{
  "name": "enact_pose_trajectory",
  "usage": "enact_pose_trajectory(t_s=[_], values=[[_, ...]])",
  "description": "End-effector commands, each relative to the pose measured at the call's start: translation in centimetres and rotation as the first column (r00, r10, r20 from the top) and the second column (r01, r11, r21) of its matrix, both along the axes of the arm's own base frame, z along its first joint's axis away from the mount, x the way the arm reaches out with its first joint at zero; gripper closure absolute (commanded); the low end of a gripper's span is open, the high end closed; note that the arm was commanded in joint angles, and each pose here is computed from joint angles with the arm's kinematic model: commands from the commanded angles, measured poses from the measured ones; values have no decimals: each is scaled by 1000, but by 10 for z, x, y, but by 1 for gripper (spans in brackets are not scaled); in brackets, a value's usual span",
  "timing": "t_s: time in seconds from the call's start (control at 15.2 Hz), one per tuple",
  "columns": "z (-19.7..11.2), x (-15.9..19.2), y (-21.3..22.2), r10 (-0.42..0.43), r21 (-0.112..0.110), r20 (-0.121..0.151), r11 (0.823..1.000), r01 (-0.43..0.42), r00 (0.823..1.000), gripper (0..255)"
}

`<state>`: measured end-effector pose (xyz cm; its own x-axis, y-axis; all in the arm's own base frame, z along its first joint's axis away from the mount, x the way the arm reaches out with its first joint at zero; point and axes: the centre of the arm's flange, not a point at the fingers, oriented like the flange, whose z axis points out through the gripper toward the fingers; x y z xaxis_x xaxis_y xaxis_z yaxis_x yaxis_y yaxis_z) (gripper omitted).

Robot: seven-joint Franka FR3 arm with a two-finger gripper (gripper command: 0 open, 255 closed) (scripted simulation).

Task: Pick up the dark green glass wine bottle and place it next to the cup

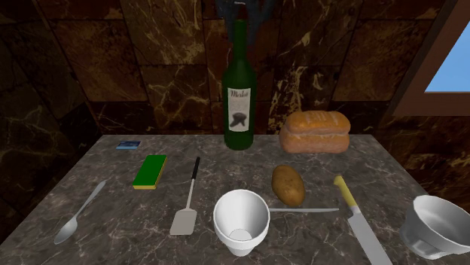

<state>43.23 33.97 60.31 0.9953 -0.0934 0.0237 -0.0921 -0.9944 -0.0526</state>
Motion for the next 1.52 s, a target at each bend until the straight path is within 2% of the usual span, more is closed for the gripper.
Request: enact_pose_trajectory(t_s=[0.0,0.4,1.45], values=[[10,0,0,0,0,0,1000,0,1000,255],[36,0,0,0,0,0,1000,0,1000,255],[37,97,-188,0,0,0,1000,0,1000,255]])
